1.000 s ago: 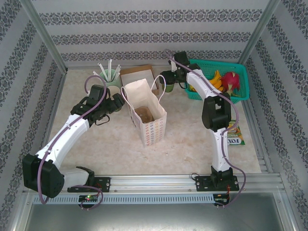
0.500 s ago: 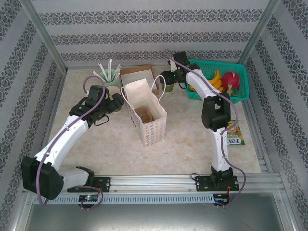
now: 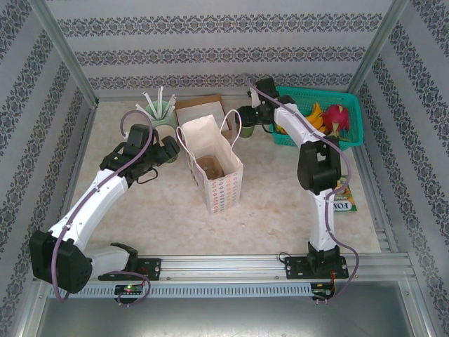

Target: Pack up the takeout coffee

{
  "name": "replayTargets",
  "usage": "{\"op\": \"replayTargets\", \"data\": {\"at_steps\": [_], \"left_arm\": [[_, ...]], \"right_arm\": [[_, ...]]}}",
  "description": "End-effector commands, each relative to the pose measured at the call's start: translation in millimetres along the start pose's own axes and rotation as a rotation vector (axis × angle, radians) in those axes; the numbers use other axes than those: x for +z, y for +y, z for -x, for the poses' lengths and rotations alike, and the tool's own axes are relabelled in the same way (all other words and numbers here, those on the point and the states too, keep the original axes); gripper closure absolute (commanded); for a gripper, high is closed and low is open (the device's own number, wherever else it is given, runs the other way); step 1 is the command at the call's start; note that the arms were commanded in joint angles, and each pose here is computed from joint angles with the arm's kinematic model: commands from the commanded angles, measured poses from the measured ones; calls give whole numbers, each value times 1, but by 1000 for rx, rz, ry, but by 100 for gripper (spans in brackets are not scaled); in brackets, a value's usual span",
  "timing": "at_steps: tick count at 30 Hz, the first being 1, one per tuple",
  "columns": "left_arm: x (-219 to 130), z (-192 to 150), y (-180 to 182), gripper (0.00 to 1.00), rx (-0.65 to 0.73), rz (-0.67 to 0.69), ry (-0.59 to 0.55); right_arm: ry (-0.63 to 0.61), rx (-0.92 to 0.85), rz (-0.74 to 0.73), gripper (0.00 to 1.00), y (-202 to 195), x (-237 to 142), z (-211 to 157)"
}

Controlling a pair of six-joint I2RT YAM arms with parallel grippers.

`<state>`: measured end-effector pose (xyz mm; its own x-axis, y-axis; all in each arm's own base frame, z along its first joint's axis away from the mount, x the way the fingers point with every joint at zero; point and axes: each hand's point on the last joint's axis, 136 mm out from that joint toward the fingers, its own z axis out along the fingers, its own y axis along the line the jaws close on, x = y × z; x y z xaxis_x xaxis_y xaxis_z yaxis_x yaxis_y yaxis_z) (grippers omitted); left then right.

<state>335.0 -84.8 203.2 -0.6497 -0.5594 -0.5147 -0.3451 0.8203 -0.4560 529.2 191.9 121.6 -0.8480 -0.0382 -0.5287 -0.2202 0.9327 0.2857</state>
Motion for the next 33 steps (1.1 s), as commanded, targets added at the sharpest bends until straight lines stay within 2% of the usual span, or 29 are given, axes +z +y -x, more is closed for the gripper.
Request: {"op": "replayTargets", "data": {"at_steps": [1, 10, 18, 28, 33], "left_arm": [[-10, 6, -7, 0, 53, -45, -32], [-25, 20, -19, 0, 143, -120, -122], [-60, 51, -19, 0, 221, -120, -325], [-59, 55, -31, 0, 249, -151, -321], [-60, 56, -32, 0, 252, -151, -322]], "right_arm": [[23, 16, -1, 20, 9, -15, -21], [78, 25, -27, 20, 4, -43, -78], [129, 48, -81, 20, -10, -69, -130], [221, 88, -98, 18, -17, -94, -195], [219, 116, -97, 17, -16, -104, -207]]}}
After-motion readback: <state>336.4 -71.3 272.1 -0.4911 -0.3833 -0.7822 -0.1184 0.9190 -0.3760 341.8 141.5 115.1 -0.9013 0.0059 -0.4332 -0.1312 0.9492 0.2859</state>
